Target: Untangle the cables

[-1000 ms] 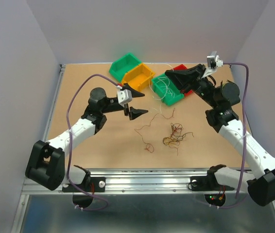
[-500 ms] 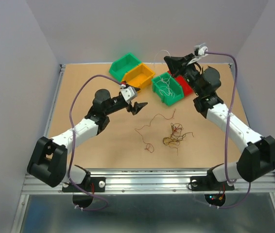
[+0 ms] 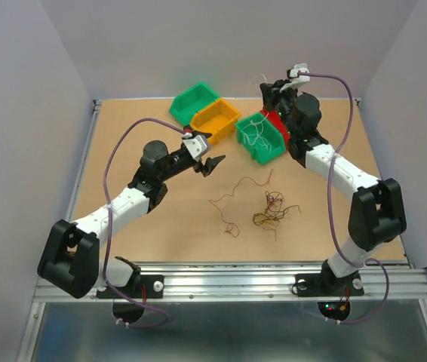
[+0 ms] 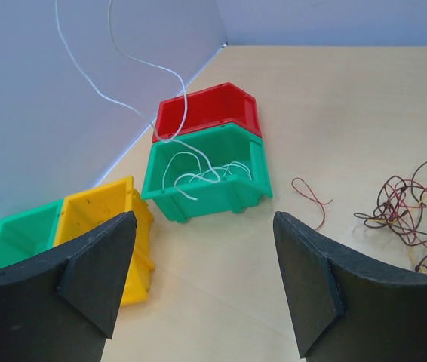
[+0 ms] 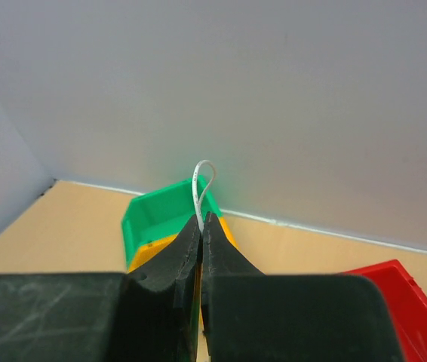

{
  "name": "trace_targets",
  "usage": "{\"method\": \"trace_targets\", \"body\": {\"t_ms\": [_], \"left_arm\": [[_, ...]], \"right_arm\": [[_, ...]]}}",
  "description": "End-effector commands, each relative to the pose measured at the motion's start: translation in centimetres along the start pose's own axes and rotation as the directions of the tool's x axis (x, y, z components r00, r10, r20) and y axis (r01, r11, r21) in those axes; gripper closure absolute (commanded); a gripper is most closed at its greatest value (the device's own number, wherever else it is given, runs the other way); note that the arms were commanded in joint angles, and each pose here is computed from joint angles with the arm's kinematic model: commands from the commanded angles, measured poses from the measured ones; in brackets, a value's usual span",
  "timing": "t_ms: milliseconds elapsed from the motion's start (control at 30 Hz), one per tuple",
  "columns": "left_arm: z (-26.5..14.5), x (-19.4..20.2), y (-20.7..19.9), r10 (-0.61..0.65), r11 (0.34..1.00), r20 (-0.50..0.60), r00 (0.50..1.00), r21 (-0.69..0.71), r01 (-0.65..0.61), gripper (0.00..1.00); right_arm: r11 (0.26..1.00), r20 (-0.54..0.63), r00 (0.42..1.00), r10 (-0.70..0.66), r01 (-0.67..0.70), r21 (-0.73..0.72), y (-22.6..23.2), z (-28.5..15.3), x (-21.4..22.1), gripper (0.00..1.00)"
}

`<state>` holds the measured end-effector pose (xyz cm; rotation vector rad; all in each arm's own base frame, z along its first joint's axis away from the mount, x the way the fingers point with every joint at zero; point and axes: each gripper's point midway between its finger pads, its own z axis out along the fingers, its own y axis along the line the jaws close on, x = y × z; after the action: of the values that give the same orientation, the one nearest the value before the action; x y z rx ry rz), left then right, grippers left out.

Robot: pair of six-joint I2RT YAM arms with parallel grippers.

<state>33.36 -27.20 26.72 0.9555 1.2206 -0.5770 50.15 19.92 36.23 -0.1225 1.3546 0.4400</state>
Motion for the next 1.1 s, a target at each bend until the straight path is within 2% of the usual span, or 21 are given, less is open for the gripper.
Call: {"method": "trace_targets", "body": {"t_ms": [0, 133, 367, 633, 767, 933, 1067], "left_arm": [[-0.6, -2.0, 0.8, 0.055, 0.998, 0.053, 0.997, -0.038, -0.053, 0.16], [-0.6, -1.9, 0.8, 0.056, 0.998, 0.051, 0.997, -0.037, -0.054, 0.16], [-0.7, -2.2, 0.8, 0.057, 0.998, 0.058, 0.997, -0.039, -0.055, 0.16], [-0.8, -2.5, 0.9, 0.063, 0.997, 0.061, 0.996, -0.047, -0.060, 0.16], [-0.7, -2.2, 0.9, 0.059, 0.997, 0.055, 0.997, -0.045, -0.057, 0.16], [-0.7, -2.3, 1.0, 0.061, 0.997, 0.055, 0.997, -0.045, -0.058, 0.16], [-0.8, -2.3, 0.9, 0.062, 0.997, 0.055, 0.997, -0.045, -0.060, 0.16]], "right_arm": [[0.994, 0.119, 0.992, -0.030, 0.017, 0.110, -2.6, 0.9, -3.9, 1.00], [0.985, 0.089, 0.995, -0.052, 0.036, 0.169, -4.4, 1.0, -2.2, 1.00], [0.986, -0.008, 0.999, -0.052, 0.053, 0.157, -5.2, 1.2, 3.1, 0.99], [0.981, -0.177, 0.983, -0.047, 0.079, 0.177, -6.8, 0.6, 12.2, 1.00], [0.973, -0.228, 0.973, -0.025, 0.076, 0.217, -7.9, 0.5, 15.3, 0.99], [0.972, -0.186, 0.982, -0.022, 0.065, 0.228, -7.9, 0.8, 13.0, 1.00], [0.976, -0.110, 0.994, -0.015, 0.039, 0.216, -7.1, 1.2, 9.0, 0.99]]}}
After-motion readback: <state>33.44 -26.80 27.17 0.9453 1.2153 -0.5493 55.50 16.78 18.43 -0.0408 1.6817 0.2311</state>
